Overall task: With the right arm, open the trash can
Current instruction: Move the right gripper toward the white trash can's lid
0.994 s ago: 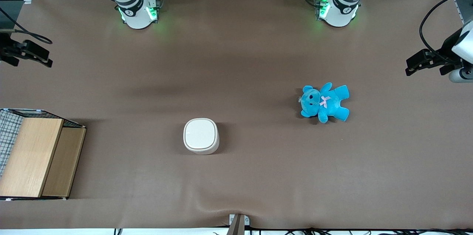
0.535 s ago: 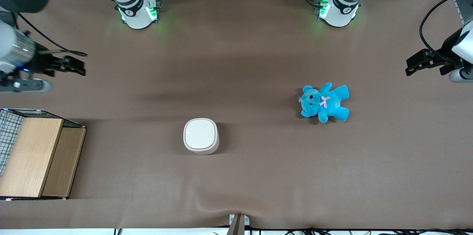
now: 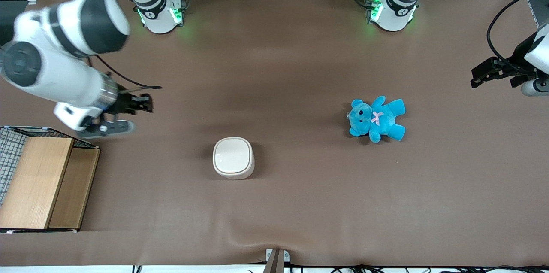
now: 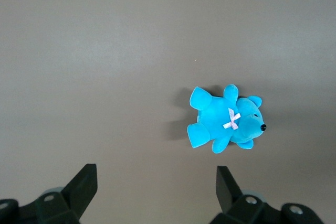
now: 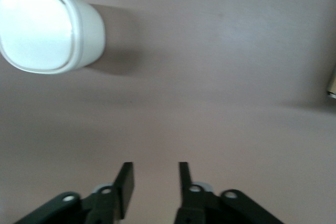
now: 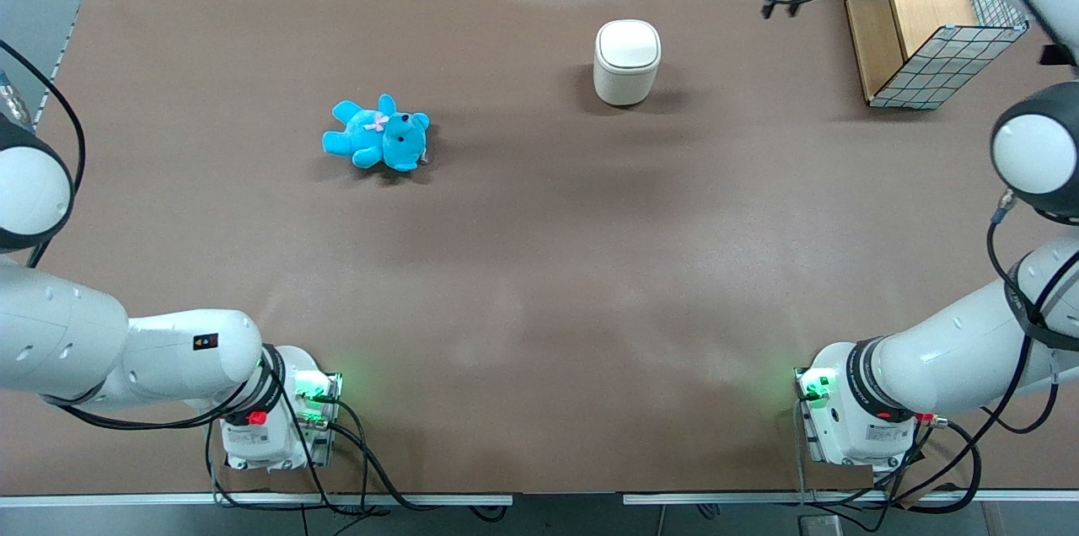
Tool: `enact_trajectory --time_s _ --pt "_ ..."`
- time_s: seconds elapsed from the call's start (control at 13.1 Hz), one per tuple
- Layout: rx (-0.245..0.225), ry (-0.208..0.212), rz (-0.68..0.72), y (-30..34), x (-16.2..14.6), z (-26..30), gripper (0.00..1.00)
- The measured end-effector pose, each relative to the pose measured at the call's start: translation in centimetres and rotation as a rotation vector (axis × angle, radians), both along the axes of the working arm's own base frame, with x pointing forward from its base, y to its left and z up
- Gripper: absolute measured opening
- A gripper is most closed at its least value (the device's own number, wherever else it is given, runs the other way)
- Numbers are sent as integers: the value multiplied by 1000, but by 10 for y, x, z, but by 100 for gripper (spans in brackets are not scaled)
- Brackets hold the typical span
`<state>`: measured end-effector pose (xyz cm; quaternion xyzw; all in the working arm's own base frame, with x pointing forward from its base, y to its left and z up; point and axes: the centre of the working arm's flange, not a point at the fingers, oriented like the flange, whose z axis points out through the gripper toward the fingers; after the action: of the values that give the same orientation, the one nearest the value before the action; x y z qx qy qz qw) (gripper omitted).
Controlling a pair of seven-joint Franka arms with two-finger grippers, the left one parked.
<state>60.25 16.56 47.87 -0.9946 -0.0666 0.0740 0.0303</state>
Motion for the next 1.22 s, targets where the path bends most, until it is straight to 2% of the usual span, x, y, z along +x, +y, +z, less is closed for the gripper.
enact_trajectory --time_s 0.08,0.23,0.31,0.38,0.46,0.61,0.84,1.22 --pt "7 -7 -4 15 2 -8 39" --pt "19 -34 -7 37 8 -15 26" --pt "28 -50 0 47 13 -16 26" --pt "36 -68 9 57 17 -21 16" --pt "44 -91 24 71 21 -28 3" --pt "56 -129 30 101 27 -47 1" --pt "58 -140 1 126 35 -67 1" --pt "74 -189 -12 142 58 -104 1"
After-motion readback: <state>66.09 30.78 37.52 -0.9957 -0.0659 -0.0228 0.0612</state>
